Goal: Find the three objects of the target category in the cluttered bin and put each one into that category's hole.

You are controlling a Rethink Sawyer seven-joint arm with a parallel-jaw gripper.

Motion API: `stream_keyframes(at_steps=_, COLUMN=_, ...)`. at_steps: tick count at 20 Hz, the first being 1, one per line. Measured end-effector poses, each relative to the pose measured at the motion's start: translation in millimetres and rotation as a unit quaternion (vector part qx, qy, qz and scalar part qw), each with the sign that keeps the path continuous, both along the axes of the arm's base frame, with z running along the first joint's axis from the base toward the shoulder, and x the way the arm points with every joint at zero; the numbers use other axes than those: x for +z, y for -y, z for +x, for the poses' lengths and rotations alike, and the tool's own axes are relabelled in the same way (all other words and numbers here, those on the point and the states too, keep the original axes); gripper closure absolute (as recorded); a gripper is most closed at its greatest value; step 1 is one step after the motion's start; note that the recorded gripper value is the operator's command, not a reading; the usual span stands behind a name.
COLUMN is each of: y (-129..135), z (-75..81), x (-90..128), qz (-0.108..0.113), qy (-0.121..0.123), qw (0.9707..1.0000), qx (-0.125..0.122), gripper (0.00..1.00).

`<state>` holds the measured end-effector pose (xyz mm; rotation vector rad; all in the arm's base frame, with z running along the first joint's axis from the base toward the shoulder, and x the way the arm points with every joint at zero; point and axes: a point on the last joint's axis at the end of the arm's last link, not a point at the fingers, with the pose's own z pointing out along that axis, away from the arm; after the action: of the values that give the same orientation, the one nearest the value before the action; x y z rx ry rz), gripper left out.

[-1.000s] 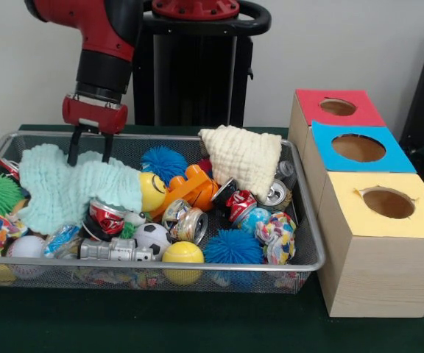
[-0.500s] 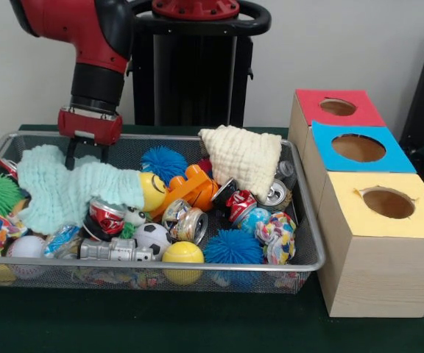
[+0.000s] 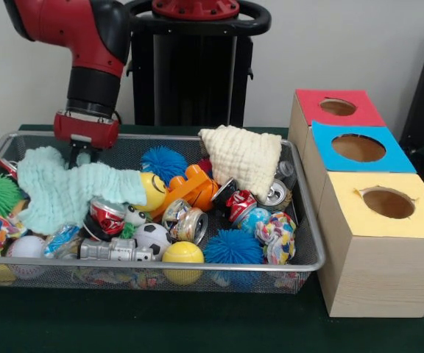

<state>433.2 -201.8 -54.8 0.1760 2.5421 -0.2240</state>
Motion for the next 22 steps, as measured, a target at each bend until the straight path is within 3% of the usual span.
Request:
stream_keyframes(at_steps=15, y=-7, z=5.2, x=-11, qz=-0.022, qy=-0.013, qw=0.9995, qx=0.019, gripper=1.00)
stream_keyframes(at_steps=19, y=-14, z=8.0, x=-1, qz=-0.034, qy=-0.015, qw=0.9989, qx=0.029, gripper=1.00)
stream_keyframes(at_steps=22, y=-28, z=8.6, x=24, qz=-0.048, qy=-0.016, qw=0.9979, qx=0.040, gripper=1.00)
